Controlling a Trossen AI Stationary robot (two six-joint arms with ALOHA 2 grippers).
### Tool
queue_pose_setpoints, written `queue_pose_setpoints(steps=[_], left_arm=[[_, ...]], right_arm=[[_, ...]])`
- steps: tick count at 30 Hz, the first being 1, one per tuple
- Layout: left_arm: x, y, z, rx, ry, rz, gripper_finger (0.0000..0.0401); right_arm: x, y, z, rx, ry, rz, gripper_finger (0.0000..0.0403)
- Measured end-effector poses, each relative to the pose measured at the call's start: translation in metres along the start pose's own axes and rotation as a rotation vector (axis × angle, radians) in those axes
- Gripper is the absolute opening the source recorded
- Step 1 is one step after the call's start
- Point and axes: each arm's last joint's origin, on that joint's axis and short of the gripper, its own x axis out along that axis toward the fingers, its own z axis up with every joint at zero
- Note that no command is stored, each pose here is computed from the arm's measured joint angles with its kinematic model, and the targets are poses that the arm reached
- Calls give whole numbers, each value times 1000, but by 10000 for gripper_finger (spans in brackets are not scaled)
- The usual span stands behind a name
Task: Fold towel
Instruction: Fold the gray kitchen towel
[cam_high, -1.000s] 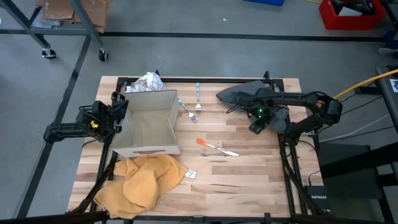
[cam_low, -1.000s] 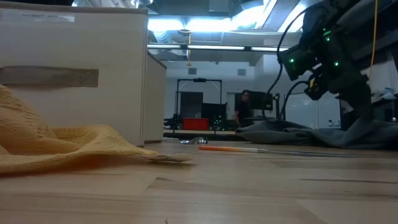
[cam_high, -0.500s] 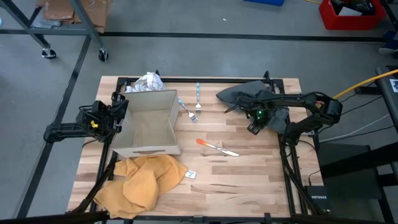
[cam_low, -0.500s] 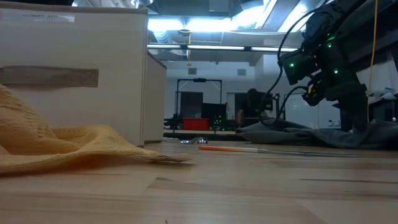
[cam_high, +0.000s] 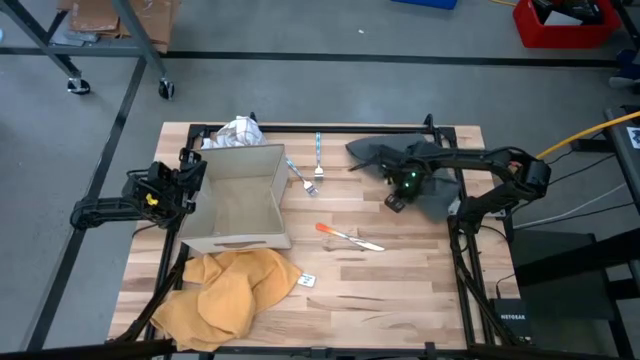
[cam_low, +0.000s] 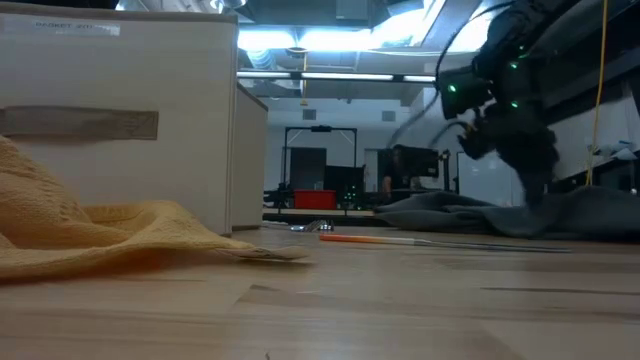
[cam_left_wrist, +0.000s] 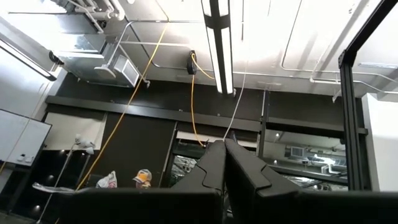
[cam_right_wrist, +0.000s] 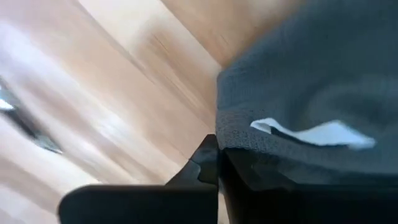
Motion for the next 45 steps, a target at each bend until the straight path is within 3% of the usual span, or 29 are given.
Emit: queue_pose_setpoints(steps=[8, 15, 25, 30, 39, 45], left_arm=[[0, 0, 0, 0, 0, 0, 0], [0, 0, 0, 0, 0, 0, 0], [0, -1, 1, -81, -4, -31, 0], [-1, -2, 11, -115, -104, -55, 0], [6, -8, 47, -60, -291, -115, 0], [43, -21, 75, 28, -288, -182, 0]], right_arm=[[-44, 21, 32, -71, -231, 199, 4], [-105, 40, 51, -193, -457, 265, 3], [-200, 54, 55, -291, -822, 135, 1], [-235, 58, 52, -300, -980, 108, 1], [-274, 65, 50, -333, -1214, 151, 1], [-289, 67, 48, -344, -1316, 173, 1]])
